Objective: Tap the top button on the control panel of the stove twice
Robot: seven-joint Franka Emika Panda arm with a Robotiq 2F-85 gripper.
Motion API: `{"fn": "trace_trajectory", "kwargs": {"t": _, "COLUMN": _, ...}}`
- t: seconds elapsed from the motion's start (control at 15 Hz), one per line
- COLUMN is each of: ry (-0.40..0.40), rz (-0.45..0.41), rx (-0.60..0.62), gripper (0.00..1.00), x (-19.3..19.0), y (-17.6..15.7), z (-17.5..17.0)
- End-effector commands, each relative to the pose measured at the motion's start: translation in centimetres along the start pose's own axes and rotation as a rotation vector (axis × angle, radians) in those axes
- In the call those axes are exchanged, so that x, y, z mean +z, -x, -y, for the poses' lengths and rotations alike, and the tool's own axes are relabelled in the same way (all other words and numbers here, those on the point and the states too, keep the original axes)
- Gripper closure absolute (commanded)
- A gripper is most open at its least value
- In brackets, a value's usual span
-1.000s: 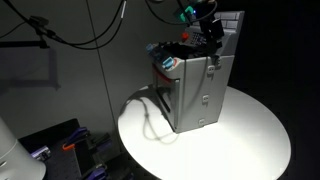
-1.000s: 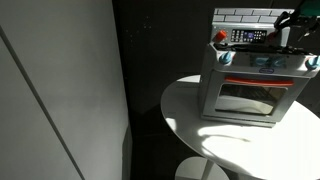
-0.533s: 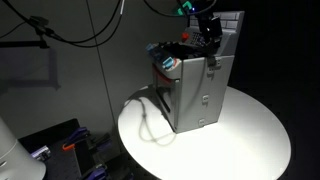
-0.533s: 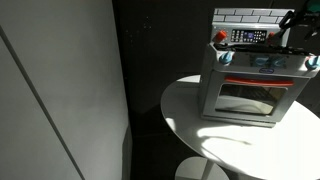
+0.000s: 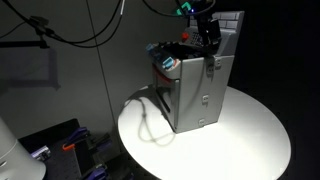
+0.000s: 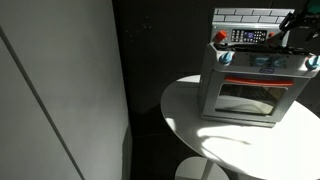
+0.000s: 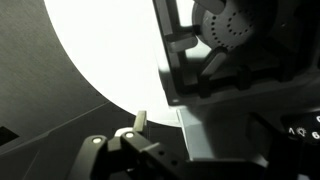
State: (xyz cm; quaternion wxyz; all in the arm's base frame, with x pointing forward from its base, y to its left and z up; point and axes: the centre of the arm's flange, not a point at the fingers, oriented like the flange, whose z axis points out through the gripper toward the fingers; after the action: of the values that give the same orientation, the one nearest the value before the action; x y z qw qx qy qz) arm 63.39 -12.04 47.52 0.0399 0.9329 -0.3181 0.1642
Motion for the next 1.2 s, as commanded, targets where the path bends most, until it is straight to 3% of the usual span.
{"fn": "trace_trajectory", "kwargs": {"t": 0.0, "ry": -0.007, "rz": 0.002, "rx": 0.000, "gripper": 0.00, "x": 0.0, "y": -1.0, "z": 0.4}}
{"fn": "trace_trajectory", "kwargs": {"t": 1.13, "ry": -0.023, "rz": -0.025, "rx": -0.017, "gripper": 0.00, "x": 1.6, "y": -2.2, "z": 2.4}}
